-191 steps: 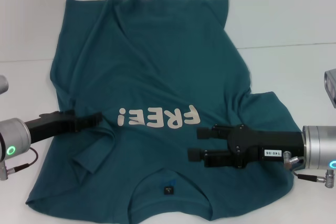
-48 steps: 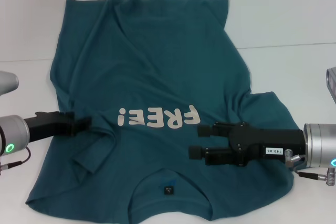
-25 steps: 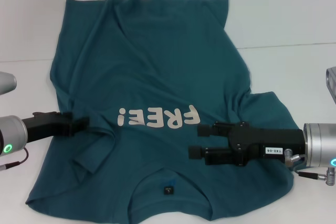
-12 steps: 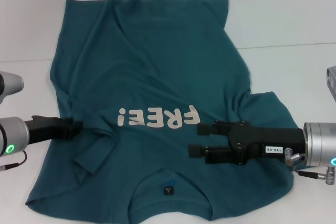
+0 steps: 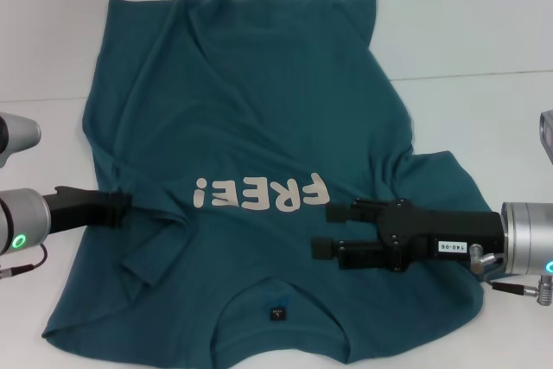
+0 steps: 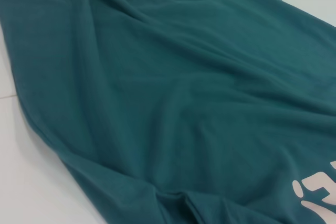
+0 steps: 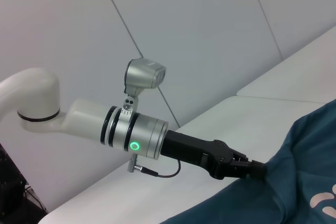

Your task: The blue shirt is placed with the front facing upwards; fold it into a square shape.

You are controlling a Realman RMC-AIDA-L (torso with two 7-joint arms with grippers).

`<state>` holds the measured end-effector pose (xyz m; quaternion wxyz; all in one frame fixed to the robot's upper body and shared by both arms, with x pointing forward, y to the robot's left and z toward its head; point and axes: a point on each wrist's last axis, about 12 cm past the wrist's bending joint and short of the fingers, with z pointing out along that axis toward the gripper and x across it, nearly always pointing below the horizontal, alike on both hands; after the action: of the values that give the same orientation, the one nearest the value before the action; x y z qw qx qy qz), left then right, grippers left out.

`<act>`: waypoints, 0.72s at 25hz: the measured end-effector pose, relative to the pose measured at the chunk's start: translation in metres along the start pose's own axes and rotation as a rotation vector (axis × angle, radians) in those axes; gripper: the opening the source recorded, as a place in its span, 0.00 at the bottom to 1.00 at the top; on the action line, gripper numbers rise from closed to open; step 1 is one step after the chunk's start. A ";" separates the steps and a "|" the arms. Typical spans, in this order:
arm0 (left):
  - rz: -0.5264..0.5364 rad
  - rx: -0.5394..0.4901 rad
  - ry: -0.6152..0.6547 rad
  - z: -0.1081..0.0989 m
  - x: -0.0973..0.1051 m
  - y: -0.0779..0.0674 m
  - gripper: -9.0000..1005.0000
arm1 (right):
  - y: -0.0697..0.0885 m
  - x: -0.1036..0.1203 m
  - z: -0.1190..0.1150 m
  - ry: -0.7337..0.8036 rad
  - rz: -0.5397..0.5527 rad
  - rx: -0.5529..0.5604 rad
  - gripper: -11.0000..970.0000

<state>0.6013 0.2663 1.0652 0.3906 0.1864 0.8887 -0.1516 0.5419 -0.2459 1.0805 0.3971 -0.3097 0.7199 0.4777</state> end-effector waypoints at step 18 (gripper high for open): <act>-0.035 0.143 -0.069 0.011 -0.026 -0.030 0.05 | 0.000 0.001 0.000 0.000 -0.008 0.001 0.91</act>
<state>0.6112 0.2300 1.0812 0.4041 0.1930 0.8647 -0.2276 0.5413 -0.2464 1.0800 0.3994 -0.3123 0.7188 0.4757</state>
